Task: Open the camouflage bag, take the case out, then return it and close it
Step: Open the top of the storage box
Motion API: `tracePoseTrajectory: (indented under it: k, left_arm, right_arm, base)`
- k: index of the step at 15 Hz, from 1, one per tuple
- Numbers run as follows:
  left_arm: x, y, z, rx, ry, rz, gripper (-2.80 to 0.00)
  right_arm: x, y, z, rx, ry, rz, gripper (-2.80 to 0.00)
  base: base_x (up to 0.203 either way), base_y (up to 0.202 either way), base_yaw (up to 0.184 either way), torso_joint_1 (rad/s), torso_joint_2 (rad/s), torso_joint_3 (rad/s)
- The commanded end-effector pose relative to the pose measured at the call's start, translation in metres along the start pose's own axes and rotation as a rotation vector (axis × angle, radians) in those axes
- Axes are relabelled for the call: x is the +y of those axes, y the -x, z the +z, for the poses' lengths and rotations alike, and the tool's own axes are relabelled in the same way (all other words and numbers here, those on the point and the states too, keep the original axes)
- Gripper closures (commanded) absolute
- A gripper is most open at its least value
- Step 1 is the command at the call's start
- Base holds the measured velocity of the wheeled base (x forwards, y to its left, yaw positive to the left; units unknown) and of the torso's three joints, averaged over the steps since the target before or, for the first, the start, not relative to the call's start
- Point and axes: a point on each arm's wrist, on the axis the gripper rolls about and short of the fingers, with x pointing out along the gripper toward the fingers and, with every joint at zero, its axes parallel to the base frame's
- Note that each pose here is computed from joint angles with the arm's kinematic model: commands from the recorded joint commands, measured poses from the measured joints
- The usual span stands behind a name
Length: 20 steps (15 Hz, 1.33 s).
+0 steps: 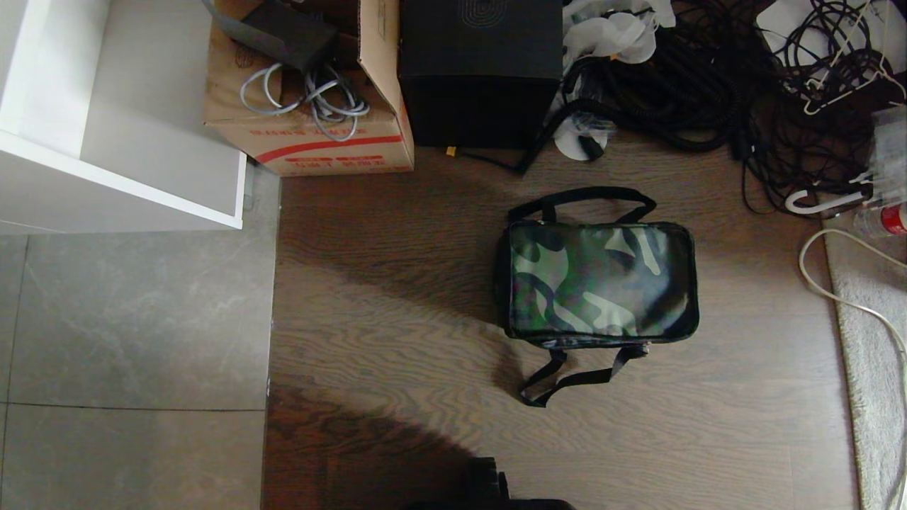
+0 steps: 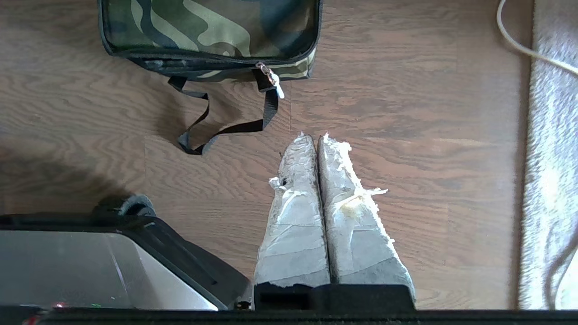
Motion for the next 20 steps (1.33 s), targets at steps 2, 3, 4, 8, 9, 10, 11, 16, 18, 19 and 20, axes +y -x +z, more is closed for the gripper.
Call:
tracePoseTrajectory:
  k: [2, 3, 4, 8, 9, 10, 11, 16, 18, 19, 20]
  left_arm:
    - [0.000, 0.000, 0.000, 0.000, 0.000, 0.000, 0.00]
    - [0.000, 0.000, 0.000, 0.000, 0.000, 0.000, 0.00]
    - [0.000, 0.000, 0.000, 0.000, 0.000, 0.000, 0.00]
    - [0.000, 0.000, 0.000, 0.000, 0.000, 0.000, 0.00]
    - [0.000, 0.000, 0.000, 0.000, 0.000, 0.000, 0.00]
    - [0.000, 0.000, 0.000, 0.000, 0.000, 0.000, 0.00]
    - [0.000, 0.000, 0.000, 0.000, 0.000, 0.000, 0.00]
    - [0.000, 0.000, 0.000, -0.001, 0.000, 0.000, 0.00]
    - [0.000, 0.000, 0.000, -0.002, 0.000, 0.000, 0.00]
    - [0.000, 0.000, 0.000, 0.000, 0.000, 0.000, 0.00]
    - [0.000, 0.000, 0.000, -0.002, 0.000, 0.000, 0.00]
  right_arm:
    - [0.000, 0.000, 0.000, -0.001, 0.003, 0.001, 0.00]
    - [0.000, 0.000, 0.000, 0.000, 0.004, 0.001, 0.00]
    - [0.000, 0.000, 0.000, 0.000, 0.004, 0.001, 0.00]
    - [0.000, 0.002, 0.004, 0.008, -0.016, -0.003, 0.00]
    - [0.000, 0.006, 0.013, -0.003, -0.037, -0.003, 0.00]
    - [-0.001, 0.011, 0.025, -0.007, -0.057, -0.002, 0.00]
    - [-0.001, 0.017, 0.041, 0.010, -0.080, -0.001, 0.00]
    - [-0.003, -0.023, 0.099, 0.383, -0.254, -0.015, 0.00]
    - [-0.003, -0.068, 0.108, 0.568, -0.314, -0.034, 0.00]
    - [-0.003, -0.088, 0.106, 0.643, -0.339, -0.044, 0.00]
    - [-0.001, -0.107, 0.099, 0.723, -0.354, -0.046, 0.00]
  base:
    - [0.000, 0.000, 0.000, 0.000, 0.00, 0.000]
    - [0.000, 0.000, 0.000, 0.000, 0.00, 0.000]
    - [0.000, 0.000, 0.000, 0.000, 0.00, 0.000]
    - [0.000, 0.000, 0.000, 0.000, 0.00, 0.000]
    - [0.000, 0.000, 0.000, 0.000, 0.00, 0.000]
    - [0.000, 0.000, 0.000, 0.000, 0.00, 0.000]
    - [0.000, 0.000, 0.000, 0.000, 0.00, 0.000]
    - [0.000, 0.000, 0.000, 0.000, 0.00, 0.000]
    - [0.000, 0.000, 0.000, 0.000, 0.00, 0.000]
    - [0.000, 0.000, 0.000, 0.000, 0.00, 0.000]
    - [0.000, 0.000, 0.000, 0.000, 0.00, 0.000]
